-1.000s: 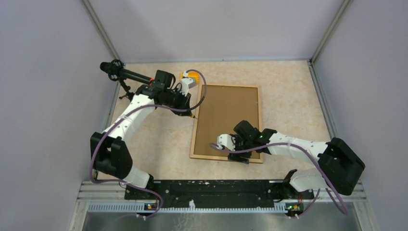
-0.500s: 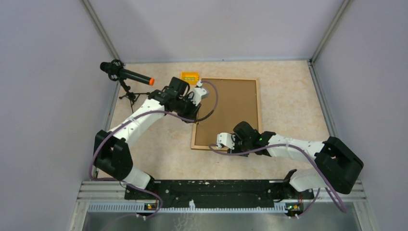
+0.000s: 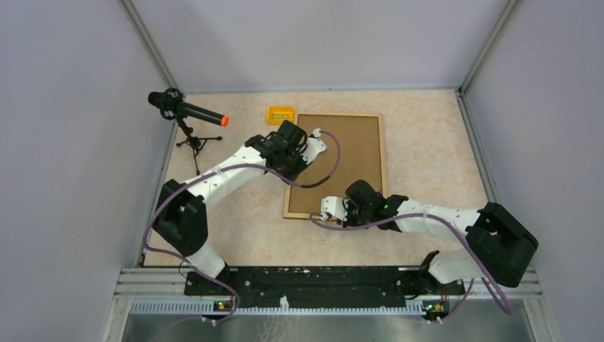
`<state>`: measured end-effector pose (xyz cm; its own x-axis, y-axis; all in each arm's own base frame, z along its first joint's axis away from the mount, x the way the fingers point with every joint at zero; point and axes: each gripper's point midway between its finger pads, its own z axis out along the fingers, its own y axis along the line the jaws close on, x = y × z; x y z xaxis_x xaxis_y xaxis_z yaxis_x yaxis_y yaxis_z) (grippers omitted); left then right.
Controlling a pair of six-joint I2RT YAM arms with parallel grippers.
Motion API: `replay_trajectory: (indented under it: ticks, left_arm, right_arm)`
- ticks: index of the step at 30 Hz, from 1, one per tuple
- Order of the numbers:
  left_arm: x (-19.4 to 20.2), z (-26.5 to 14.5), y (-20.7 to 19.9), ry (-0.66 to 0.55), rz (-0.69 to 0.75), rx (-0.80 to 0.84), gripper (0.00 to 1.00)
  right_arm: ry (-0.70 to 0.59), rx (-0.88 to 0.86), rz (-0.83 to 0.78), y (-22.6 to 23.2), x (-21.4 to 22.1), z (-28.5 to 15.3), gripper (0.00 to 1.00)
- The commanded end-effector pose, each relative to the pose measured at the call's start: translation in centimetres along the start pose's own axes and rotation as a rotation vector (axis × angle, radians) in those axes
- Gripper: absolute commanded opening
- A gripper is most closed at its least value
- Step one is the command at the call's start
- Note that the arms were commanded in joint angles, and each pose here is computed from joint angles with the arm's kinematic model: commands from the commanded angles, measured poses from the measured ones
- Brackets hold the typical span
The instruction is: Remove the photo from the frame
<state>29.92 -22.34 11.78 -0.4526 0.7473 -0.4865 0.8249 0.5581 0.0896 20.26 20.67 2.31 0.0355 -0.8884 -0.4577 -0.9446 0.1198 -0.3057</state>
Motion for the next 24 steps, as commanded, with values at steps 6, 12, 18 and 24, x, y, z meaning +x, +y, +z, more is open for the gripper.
replay_trajectory:
  ticks: [6, 12, 18, 24]
  left_arm:
    - [-3.0, -0.7, 2.8, -0.037, 0.074, -0.153, 0.00]
    - [-2.7, -0.1, 3.0, -0.009, 0.101, -0.172, 0.00]
    - [-2.5, 0.5, 2.7, -0.002, 0.115, -0.173, 0.00]
    - [-1.6, 1.2, 2.3, 0.038, 0.150, -0.171, 0.00]
  right_arm:
    - [0.023, 0.012, -0.007, 0.1, 0.9, 0.1, 0.22]
    - [0.025, 0.009, -0.006, 0.2, 1.0, 0.2, 0.20]
    - [0.029, 0.004, -0.006, 0.3, 1.1, 0.2, 0.21]
    - [0.037, 0.001, -0.005, 0.4, 1.2, 0.3, 0.21]
